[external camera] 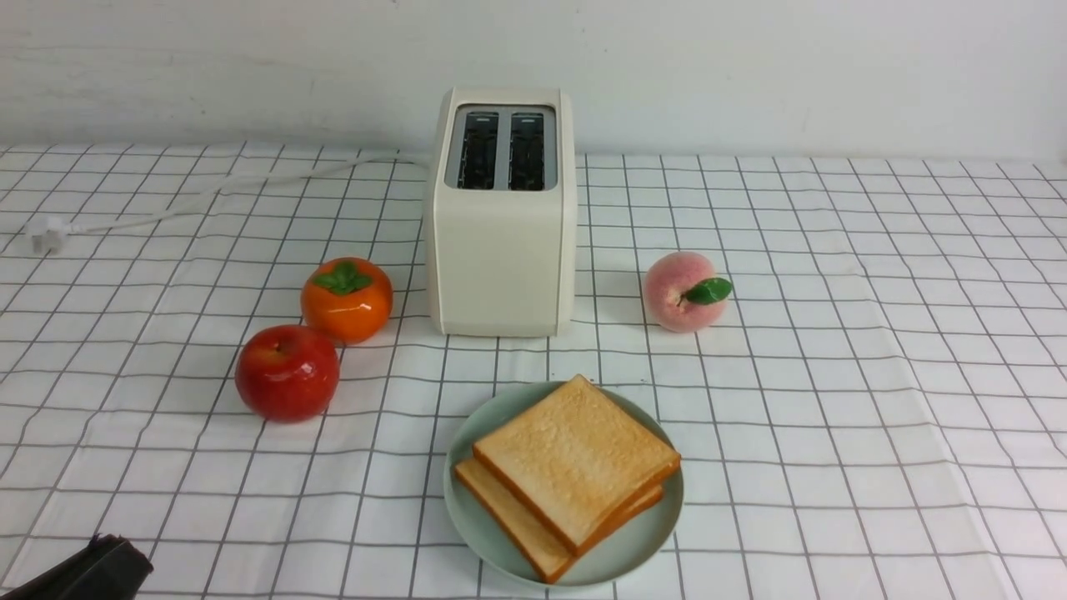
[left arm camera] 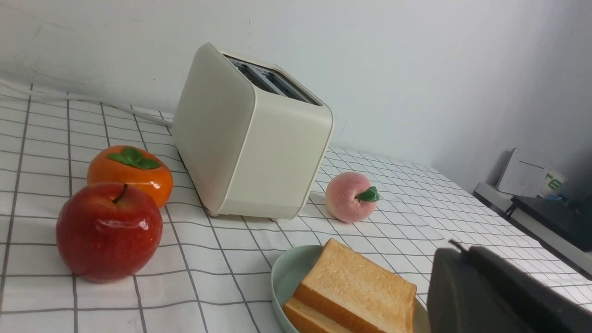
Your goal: Take toasted bread from bread machine on white checkered table place on plate.
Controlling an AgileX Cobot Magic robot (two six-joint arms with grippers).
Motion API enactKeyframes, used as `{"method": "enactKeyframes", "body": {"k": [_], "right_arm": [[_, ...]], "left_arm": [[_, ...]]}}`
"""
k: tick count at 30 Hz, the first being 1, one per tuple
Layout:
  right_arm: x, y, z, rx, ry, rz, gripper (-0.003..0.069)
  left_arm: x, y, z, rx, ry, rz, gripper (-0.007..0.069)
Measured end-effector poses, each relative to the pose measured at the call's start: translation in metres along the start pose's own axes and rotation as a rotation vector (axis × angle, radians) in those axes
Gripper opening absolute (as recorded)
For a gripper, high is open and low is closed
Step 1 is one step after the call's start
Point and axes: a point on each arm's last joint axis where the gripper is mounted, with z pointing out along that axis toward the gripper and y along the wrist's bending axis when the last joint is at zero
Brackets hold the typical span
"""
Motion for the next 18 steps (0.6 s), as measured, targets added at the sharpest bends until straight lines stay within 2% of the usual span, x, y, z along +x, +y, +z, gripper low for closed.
{"method": "enactKeyframes", "body": {"k": [18], "right_arm": [[0.0,0.0,0.0,0.0,0.0,0.0,0.005]], "left_arm": [[0.0,0.0,0.0,0.0,0.0,0.0,-0.0001]]}}
